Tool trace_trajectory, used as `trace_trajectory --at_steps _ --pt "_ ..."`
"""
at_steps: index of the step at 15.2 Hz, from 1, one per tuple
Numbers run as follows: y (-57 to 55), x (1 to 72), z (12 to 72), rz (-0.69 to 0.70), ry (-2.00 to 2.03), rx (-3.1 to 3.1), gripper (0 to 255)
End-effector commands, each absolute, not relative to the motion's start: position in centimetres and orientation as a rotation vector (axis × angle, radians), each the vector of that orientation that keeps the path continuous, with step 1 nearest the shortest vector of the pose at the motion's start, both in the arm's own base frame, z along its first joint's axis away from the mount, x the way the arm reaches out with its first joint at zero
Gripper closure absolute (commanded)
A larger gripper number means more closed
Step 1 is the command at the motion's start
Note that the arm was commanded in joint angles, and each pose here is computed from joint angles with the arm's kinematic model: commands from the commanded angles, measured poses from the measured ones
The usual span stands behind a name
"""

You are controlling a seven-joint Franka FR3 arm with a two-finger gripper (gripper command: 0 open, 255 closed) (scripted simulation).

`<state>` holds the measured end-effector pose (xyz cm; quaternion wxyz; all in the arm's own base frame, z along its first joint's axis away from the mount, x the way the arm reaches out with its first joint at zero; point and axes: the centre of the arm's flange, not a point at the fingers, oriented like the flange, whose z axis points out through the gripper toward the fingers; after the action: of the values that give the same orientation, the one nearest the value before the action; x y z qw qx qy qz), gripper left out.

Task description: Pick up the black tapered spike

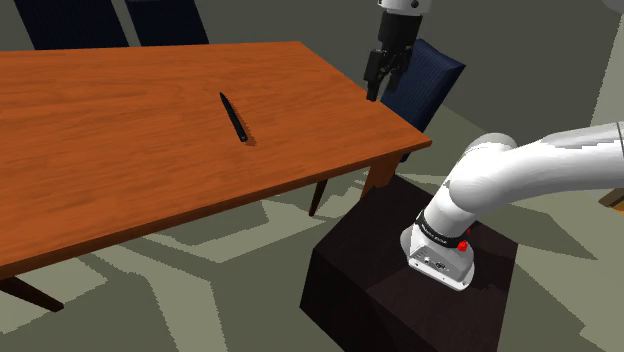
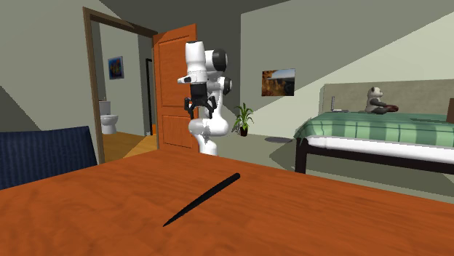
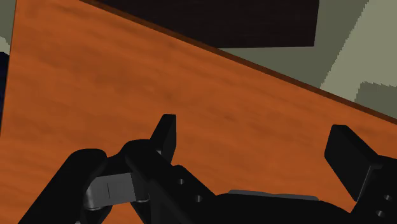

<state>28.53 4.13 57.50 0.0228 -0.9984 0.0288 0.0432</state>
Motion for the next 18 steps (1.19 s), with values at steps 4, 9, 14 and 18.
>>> trace_trajectory --at_steps 4,9,14,18 --pt "6.2 31.7 56.4 0.133 0.140 -3.094 0" --pt "9.4 37.2 54.5 0.133 0.226 -3.094 0" --pt "12.3 42.8 52.5 0.132 0.312 -3.093 0" --pt "14.3 47.4 51.0 0.131 0.381 -3.090 0"
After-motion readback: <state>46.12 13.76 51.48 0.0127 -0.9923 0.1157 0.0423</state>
